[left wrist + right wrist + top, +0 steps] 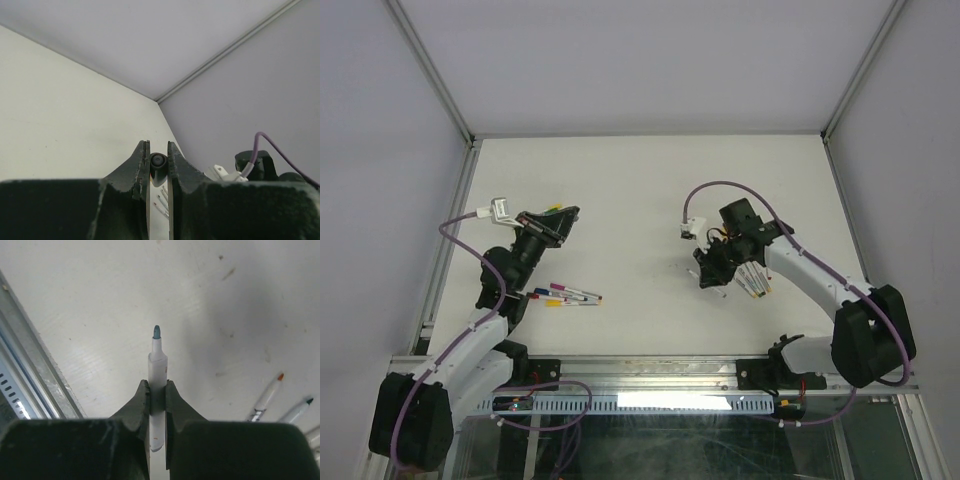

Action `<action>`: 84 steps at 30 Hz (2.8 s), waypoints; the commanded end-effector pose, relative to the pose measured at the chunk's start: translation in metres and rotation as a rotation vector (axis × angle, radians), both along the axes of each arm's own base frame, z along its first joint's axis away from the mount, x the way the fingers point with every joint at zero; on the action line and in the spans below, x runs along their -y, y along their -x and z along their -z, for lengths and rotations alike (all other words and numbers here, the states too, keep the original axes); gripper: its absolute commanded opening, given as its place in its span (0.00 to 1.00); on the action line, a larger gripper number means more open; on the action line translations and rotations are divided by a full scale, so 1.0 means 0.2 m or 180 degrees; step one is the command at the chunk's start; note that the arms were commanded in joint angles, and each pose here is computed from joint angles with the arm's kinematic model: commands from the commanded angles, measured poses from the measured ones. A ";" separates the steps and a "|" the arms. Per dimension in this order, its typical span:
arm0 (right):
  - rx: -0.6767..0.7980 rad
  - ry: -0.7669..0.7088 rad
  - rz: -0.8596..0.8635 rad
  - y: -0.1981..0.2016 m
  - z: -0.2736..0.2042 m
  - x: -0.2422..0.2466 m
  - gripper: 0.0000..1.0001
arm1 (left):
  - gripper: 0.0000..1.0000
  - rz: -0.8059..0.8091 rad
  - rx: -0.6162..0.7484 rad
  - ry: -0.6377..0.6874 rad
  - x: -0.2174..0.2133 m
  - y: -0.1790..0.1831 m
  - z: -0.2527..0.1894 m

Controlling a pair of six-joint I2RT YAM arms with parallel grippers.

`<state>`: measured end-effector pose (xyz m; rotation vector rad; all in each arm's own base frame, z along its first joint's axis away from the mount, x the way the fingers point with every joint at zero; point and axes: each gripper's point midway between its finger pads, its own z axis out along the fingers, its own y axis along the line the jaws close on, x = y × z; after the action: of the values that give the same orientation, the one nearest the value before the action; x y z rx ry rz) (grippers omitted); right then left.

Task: Open the pen caps
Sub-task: Place the pen at the center of the board, then place the pen cap at the center of the board.

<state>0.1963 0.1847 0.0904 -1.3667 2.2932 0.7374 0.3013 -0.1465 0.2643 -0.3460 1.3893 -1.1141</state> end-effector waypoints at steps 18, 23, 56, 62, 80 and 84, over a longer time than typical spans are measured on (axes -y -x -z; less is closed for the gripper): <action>0.0052 0.0943 0.0611 -0.14 0.26 0.33 0.05 | 0.00 0.0623 -0.0130 0.0113 0.12 0.14 0.14; -0.0020 0.1035 0.0665 -0.14 0.29 0.34 0.07 | 0.00 0.0651 -0.0158 0.0128 0.13 0.14 0.15; -0.0102 0.1262 0.0838 -0.16 0.35 0.39 0.30 | 0.00 0.0783 -0.0217 0.0184 0.16 0.13 0.16; -0.0042 0.1142 0.0822 -0.17 0.30 0.36 0.35 | 0.00 0.0814 -0.0241 0.0174 0.20 0.13 0.16; 0.0176 0.0805 0.0772 -0.19 0.16 0.31 0.41 | 0.00 0.0831 -0.0527 -0.0127 0.54 0.10 0.28; 0.0220 0.0700 0.0801 -0.20 0.12 0.32 0.42 | 0.00 0.0892 -0.0619 -0.0192 0.66 0.09 0.32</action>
<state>0.2264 0.1152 0.0452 -1.1563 2.5835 0.3216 0.2705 -0.2629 0.1815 -0.2340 1.7354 -1.3114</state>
